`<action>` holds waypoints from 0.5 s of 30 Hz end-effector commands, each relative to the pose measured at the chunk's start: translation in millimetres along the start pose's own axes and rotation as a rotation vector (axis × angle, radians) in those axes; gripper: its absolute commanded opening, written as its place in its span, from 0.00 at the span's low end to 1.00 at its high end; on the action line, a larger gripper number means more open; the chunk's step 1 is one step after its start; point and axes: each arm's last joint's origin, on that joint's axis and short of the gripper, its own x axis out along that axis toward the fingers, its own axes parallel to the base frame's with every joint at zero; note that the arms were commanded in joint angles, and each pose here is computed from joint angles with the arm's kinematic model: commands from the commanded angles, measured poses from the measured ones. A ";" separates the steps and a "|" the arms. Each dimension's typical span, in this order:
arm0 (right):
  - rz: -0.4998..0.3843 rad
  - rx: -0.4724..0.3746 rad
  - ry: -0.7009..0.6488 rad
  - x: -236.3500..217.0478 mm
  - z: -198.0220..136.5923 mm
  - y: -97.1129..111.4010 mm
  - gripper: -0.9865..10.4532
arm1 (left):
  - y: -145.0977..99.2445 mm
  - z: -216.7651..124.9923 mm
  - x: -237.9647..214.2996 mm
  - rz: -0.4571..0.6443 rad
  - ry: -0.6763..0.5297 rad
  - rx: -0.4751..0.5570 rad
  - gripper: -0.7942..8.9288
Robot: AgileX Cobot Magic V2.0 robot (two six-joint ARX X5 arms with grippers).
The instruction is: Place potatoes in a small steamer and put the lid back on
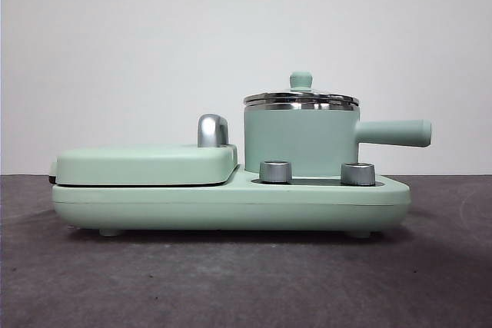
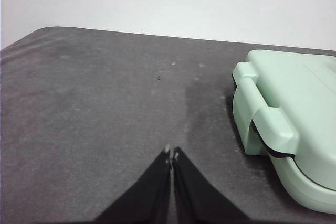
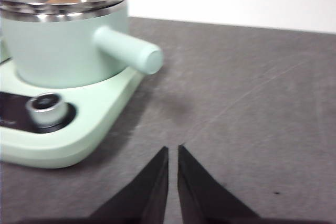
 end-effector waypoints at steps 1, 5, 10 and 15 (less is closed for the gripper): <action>-0.031 -0.019 -0.028 0.1 -3.6 -2.7 0.11 | 0.5 -5.5 1.8 0.003 0.008 0.010 0.09; -0.062 -0.021 -0.018 0.0 -4.3 -5.8 0.11 | 0.5 -5.5 1.8 0.003 0.008 0.010 0.09; -0.068 -0.019 -0.022 -0.1 -3.9 -6.4 0.11 | 0.5 -5.6 1.8 0.003 0.009 0.010 0.09; -0.068 -0.021 -0.033 -0.1 -2.8 -6.4 0.11 | 0.5 -5.5 1.8 0.003 0.008 0.010 0.09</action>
